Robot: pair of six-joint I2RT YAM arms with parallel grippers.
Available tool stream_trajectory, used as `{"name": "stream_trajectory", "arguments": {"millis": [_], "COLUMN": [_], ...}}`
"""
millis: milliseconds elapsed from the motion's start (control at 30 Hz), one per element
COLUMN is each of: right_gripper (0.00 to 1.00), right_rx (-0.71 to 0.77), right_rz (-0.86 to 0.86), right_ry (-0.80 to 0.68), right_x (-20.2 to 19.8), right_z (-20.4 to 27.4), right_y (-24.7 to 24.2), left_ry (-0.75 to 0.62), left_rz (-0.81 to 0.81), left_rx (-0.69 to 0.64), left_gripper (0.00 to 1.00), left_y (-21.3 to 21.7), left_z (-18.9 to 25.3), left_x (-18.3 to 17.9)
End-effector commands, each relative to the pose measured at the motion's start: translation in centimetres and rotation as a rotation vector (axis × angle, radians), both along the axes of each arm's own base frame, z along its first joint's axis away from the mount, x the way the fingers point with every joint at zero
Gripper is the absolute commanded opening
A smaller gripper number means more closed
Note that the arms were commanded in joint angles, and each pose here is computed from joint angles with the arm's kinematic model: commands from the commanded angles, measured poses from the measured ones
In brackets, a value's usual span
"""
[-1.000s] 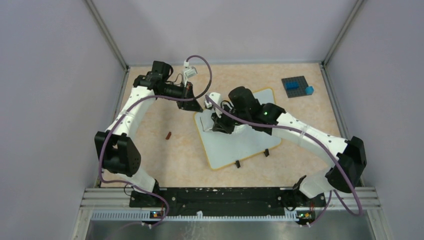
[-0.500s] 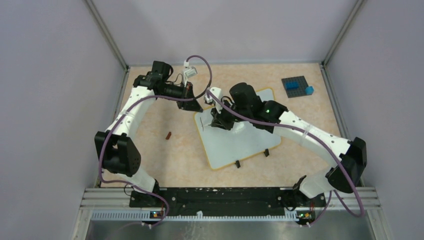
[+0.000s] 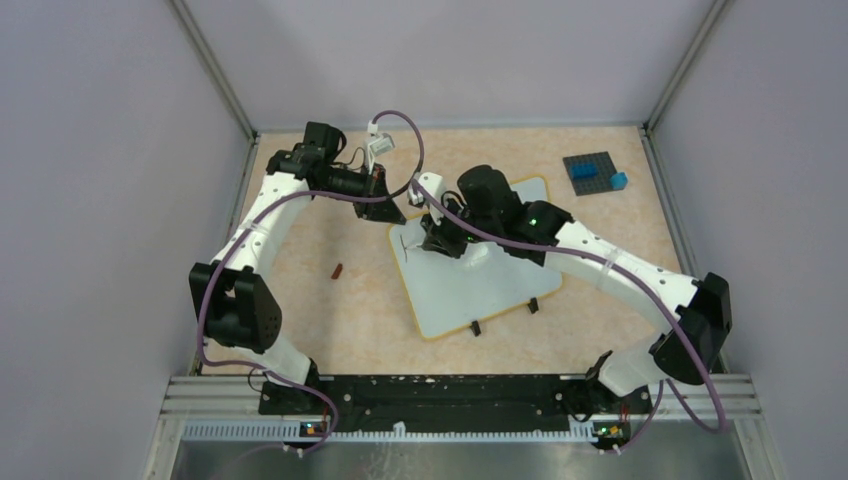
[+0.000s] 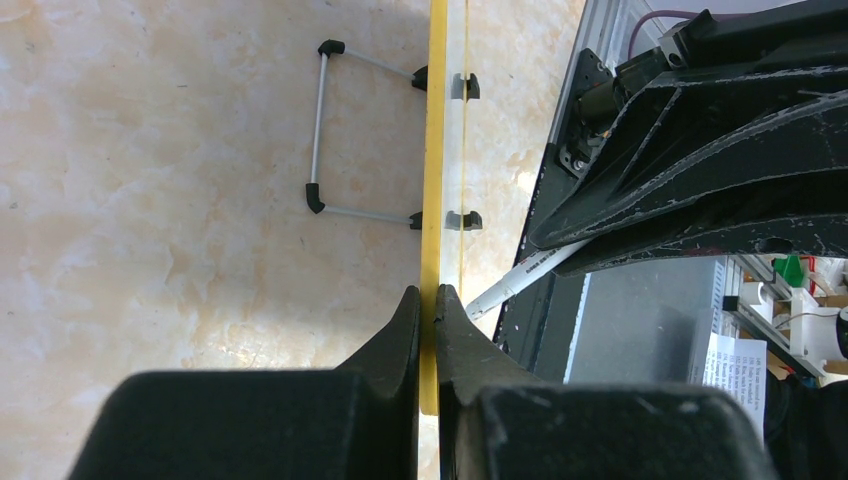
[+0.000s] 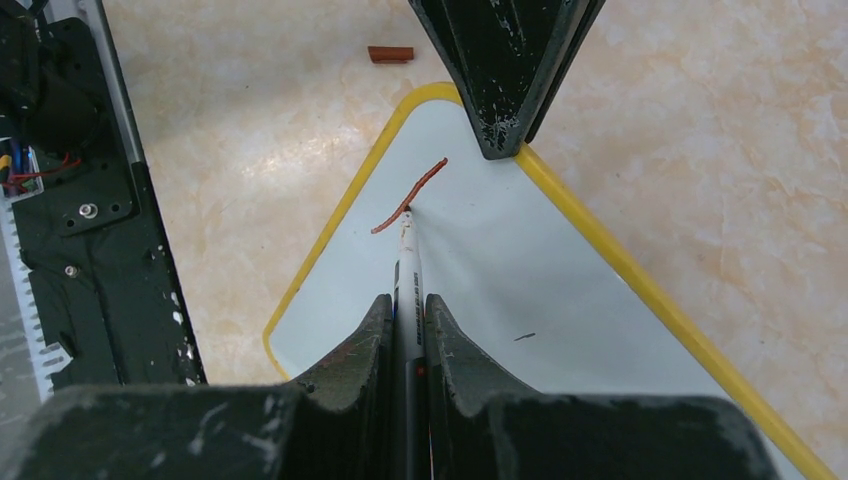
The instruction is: Write a sentence on the whiteboard
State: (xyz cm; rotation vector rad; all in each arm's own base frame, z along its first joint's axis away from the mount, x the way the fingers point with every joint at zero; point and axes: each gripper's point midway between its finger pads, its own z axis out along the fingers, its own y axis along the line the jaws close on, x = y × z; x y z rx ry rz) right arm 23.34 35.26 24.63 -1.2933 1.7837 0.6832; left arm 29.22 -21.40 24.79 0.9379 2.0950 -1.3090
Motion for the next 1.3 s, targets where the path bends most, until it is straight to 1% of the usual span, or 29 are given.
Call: {"name": "stream_trajectory", "arguments": {"millis": [0,233,367,733,900,1000,1167,1267], "right_gripper": [0.00,0.00,0.00,0.00,0.00,0.00,0.00,0.00], "right_rx": [0.059,0.061,0.038,0.012,0.016,0.027,0.089,0.102], "right_rz": [-0.006,-0.014,-0.025,-0.079,-0.080,-0.071,-0.018,-0.011], "right_ry": [-0.046,-0.055,-0.051,-0.044,-0.041,-0.040,-0.044,-0.045], "right_x": [0.8,1.2,1.5,2.3,2.1,1.9,0.8,0.7], "right_z": [2.2,2.5,1.9,1.3,1.4,1.9,4.6,5.2], "right_y": [1.0,0.9,0.5,-2.3,-2.6,-2.4,-2.0,-1.8], "left_ry": [0.000,-0.003,-0.006,-0.002,-0.001,-0.001,-0.001,-0.002], "left_rz": [-0.019,-0.015,-0.012,-0.008,-0.007,-0.007,-0.009,-0.009], "left_rx": [-0.009,-0.005,-0.002,0.004,0.006,0.007,0.006,0.007], "left_gripper": [0.00,0.00,0.00,0.00,0.00,0.00,0.00,0.00], "left_y": [-0.4,-0.3,-0.3,-0.2,-0.2,-0.2,-0.2,-0.2], "left_z": [0.3,0.3,0.4,0.2,0.2,0.1,0.1,0.1], "left_x": [-1.0,-1.0,-1.0,-1.0,-0.9,-0.9,-1.0,-1.0]}}
